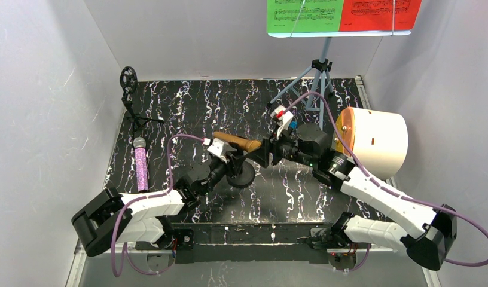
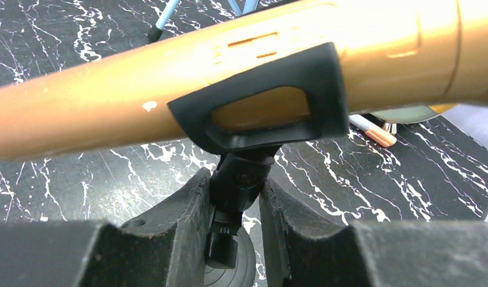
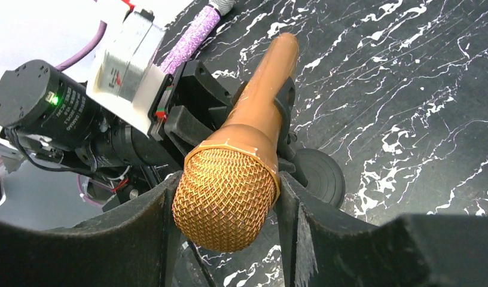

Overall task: Pack up the instrument practice props
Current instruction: Remove the microphone from the microphone stand.

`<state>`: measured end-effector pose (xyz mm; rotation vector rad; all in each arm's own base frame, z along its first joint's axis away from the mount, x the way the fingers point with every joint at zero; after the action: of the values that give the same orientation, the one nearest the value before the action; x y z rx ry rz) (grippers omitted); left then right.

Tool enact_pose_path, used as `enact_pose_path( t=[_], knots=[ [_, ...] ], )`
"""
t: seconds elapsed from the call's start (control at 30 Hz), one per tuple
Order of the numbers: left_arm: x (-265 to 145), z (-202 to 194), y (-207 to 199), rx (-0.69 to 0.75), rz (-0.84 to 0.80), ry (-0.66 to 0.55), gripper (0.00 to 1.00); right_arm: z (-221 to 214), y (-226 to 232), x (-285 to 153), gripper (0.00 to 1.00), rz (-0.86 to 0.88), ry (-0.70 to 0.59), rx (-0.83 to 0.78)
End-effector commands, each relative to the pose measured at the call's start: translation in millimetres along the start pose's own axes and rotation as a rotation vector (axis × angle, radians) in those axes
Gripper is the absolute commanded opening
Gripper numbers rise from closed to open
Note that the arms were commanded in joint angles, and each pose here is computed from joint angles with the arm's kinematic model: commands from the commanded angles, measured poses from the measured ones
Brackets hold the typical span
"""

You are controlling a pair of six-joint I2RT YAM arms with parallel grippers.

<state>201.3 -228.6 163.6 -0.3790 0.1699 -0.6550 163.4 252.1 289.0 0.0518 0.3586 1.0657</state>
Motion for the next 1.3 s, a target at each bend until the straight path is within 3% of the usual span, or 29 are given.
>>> enact_pose_path(
  t=[0.0,0.23,0.4,0.53,0.67,0.83,1.07,1.27],
  knots=[
    [1,19,17,-0.057,0.151,-0.135,0.04,-31,2,-6,0.16,0.040,0.032,0.044],
    [-2,17,24,-0.040,0.179,-0.136,0.00,-64,2,-5,0.15,0.058,0.114,0.102],
    [-6,15,34,0.013,0.238,-0.142,0.00,-67,1,-5,0.22,0.049,0.154,0.112],
    [-7,12,37,0.100,0.226,-0.113,0.00,-59,3,-2,0.37,0.060,0.170,0.112],
    [-8,7,38,0.191,0.191,-0.074,0.00,-37,6,0,0.66,0.070,0.157,0.093],
    [-9,2,40,0.272,0.171,-0.038,0.00,-4,4,2,0.87,0.023,0.134,0.035],
    [-8,3,39,0.287,0.162,-0.025,0.00,22,-3,10,0.90,-0.003,0.168,-0.101],
    [-6,6,34,0.268,0.143,-0.027,0.00,23,0,31,0.82,0.101,0.242,-0.140]
  ],
)
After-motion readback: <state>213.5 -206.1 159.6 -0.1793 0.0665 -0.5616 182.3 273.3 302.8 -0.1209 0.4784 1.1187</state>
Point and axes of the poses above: each gripper's point midway between its finger pads, its own x axis out along the fingers, its own y axis along the line the jaws close on, z = x × y, the point moved 7 cm from there along -x, back along the fingers, and after that the axes turned 10 degrees about -x, right-handed, at the moved point
